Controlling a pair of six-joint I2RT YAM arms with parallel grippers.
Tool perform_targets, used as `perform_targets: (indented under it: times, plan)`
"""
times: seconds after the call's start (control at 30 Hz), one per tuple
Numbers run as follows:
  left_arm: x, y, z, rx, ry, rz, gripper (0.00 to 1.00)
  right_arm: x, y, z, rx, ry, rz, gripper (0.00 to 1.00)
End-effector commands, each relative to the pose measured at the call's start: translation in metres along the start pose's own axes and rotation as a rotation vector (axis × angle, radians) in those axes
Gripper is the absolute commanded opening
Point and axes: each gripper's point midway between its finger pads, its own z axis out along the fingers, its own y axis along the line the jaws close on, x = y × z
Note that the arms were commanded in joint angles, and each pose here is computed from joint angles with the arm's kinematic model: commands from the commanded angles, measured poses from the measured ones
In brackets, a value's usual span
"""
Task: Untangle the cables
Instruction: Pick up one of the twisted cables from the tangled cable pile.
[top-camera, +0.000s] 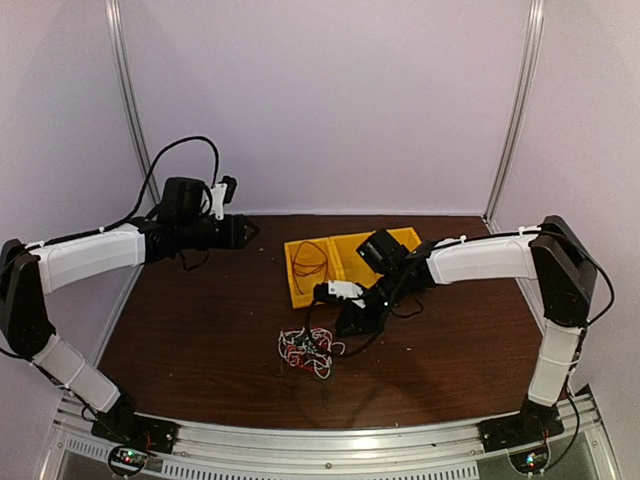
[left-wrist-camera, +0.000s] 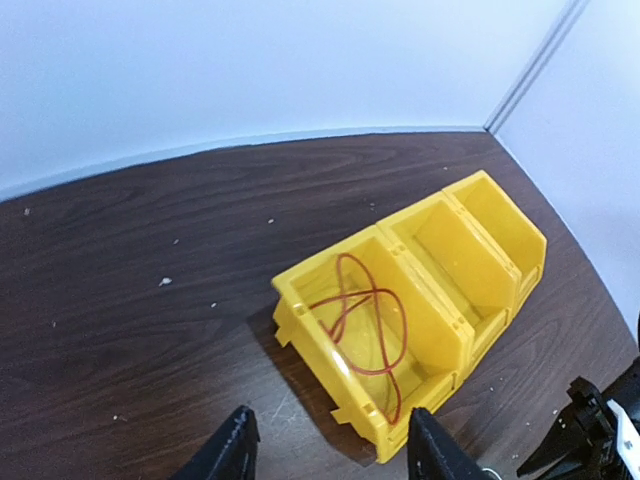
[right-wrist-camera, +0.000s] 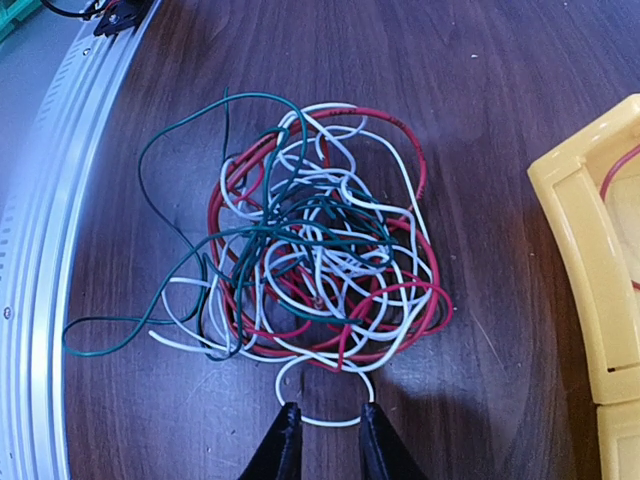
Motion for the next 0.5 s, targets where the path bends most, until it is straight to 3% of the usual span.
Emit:
perform_targets:
  times: [0.0, 0.47]
  plan:
    - [-0.008, 0.041, -0.012, 0.090, -0.061, -0.170, 0.52, -0.006, 0.002, 0.011, 0.004, 0.025, -0.009, 0.21]
    - [-0.015, 0.054, -0.016, 0.059, -0.066, -0.147, 0.50, -0.003, -0.006, 0.036, 0.001, 0.065, 0.018, 0.22]
